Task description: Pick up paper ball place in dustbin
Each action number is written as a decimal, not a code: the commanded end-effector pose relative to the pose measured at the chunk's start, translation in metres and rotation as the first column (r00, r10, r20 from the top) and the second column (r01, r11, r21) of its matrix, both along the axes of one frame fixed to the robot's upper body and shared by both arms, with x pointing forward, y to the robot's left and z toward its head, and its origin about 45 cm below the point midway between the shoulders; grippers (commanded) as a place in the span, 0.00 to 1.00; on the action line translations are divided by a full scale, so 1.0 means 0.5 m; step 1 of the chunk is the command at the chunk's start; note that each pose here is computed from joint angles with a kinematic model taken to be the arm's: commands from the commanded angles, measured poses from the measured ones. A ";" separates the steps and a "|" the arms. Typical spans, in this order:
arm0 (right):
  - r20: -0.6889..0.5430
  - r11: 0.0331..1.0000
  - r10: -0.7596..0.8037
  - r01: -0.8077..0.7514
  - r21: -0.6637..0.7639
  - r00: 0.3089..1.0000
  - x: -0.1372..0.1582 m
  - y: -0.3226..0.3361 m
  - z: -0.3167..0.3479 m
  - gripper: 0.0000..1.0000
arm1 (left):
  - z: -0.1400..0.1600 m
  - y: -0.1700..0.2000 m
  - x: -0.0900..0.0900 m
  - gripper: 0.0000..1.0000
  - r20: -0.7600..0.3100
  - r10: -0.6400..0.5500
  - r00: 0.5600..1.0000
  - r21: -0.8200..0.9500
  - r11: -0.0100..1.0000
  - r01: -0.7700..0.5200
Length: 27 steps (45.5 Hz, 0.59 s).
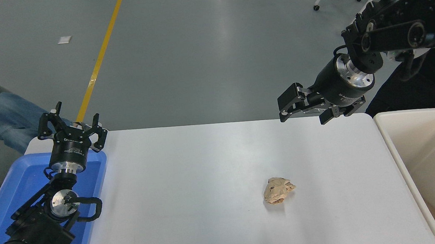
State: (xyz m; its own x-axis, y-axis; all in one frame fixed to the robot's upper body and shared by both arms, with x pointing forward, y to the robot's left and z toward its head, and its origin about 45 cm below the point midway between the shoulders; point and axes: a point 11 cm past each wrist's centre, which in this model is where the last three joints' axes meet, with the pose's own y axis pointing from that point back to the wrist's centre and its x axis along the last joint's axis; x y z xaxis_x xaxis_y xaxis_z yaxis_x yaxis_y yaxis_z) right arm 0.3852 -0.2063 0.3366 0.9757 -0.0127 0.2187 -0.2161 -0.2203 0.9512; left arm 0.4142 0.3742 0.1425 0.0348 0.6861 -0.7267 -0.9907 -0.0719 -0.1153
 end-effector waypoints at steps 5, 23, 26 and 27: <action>-0.001 1.000 0.004 -0.004 0.005 1.000 0.000 0.006 -0.001 1.00 | 0.000 0.000 0.000 0.99 0.000 0.000 1.000 0.000 1.000 0.000; -0.004 1.000 0.002 -0.002 0.002 1.000 0.001 0.003 -0.005 1.00 | 0.000 0.000 0.000 0.99 0.000 0.000 1.000 0.000 1.000 0.000; -0.005 1.000 0.001 -0.001 0.002 1.000 0.001 0.002 -0.007 1.00 | 0.000 0.000 0.000 0.99 0.000 0.000 1.000 0.000 1.000 0.000; -0.005 1.000 0.001 -0.001 0.002 1.000 0.001 0.002 -0.007 1.00 | 0.000 0.000 0.000 0.99 0.000 0.000 1.000 0.000 1.000 0.000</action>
State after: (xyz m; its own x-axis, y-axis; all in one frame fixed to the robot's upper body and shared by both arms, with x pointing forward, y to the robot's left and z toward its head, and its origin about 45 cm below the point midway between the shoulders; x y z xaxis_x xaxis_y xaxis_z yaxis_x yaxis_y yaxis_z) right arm 0.3853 -0.2041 0.3341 0.9766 -0.0112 0.2148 -0.2118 -0.2248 0.9511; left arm 0.4142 0.3742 0.1425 0.0348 0.6861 -0.7267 -0.9907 -0.0719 -0.1153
